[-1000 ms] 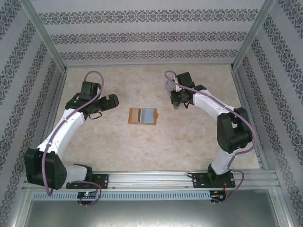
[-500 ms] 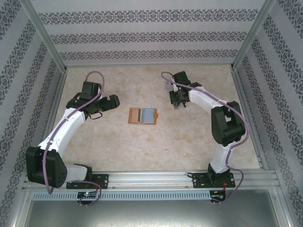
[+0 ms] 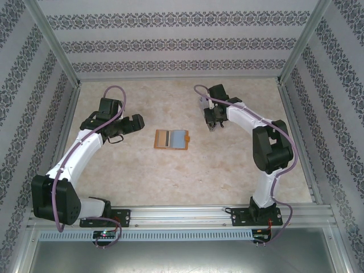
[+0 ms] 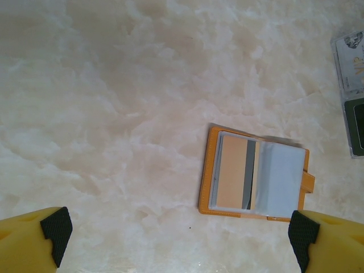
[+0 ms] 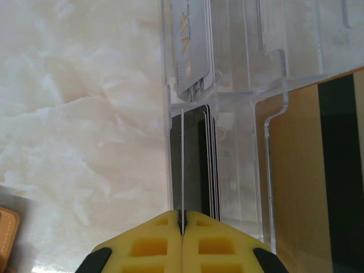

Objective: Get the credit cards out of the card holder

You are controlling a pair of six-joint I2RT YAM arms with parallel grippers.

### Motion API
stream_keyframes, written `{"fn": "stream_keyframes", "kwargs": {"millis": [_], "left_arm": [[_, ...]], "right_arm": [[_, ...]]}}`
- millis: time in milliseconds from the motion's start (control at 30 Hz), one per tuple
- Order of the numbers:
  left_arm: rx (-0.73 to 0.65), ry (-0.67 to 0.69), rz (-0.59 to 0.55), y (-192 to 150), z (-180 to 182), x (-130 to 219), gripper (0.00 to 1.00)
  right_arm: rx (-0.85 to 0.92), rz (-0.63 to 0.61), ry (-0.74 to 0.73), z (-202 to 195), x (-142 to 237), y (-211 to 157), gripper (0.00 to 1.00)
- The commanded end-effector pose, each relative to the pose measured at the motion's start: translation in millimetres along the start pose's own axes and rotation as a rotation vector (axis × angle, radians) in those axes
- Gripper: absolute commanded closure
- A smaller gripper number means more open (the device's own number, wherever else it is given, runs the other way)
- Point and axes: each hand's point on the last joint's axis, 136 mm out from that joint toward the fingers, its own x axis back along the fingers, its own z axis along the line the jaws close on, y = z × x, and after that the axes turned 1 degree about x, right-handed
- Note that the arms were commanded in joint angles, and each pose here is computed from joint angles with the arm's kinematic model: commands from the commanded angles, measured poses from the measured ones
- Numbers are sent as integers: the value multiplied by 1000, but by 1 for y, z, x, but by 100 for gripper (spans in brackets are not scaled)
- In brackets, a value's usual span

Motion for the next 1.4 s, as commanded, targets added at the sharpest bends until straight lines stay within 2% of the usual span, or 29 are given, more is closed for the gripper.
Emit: {"fn": "stream_keyframes", "kwargs": {"millis": [0, 200, 467, 567, 700, 900, 1000, 1133, 1367], "left_arm": [[-13, 3, 28, -4, 4, -2, 1], [-15, -3, 33, -4, 2, -1, 0], [-8, -11, 43, -5, 1, -5, 0], [11, -26, 61, -8, -1, -11, 1], [34, -30, 78, -9, -1, -17, 1], [48, -13, 77, -7, 2, -22, 1], [51, 13, 78, -7, 7, -23, 1], [38, 59, 87, -9, 15, -21, 0], [38, 57, 90, -9, 14, -21, 1]], "right_arm": [[9, 5, -29, -7, -3, 3, 95], [-20, -4, -25, -7, 3, 4, 72], [-127, -94, 37, 4, 49, 12, 57], [-178, -99, 108, 28, 60, 3, 51], [-193, -81, 225, 86, 63, -15, 44], [-192, -13, 443, 197, 48, -35, 42], [-186, 11, 461, 228, 35, -38, 43], [-256, 40, 455, 240, 14, -31, 47], [-334, 58, 339, 226, -23, -28, 49]]}}
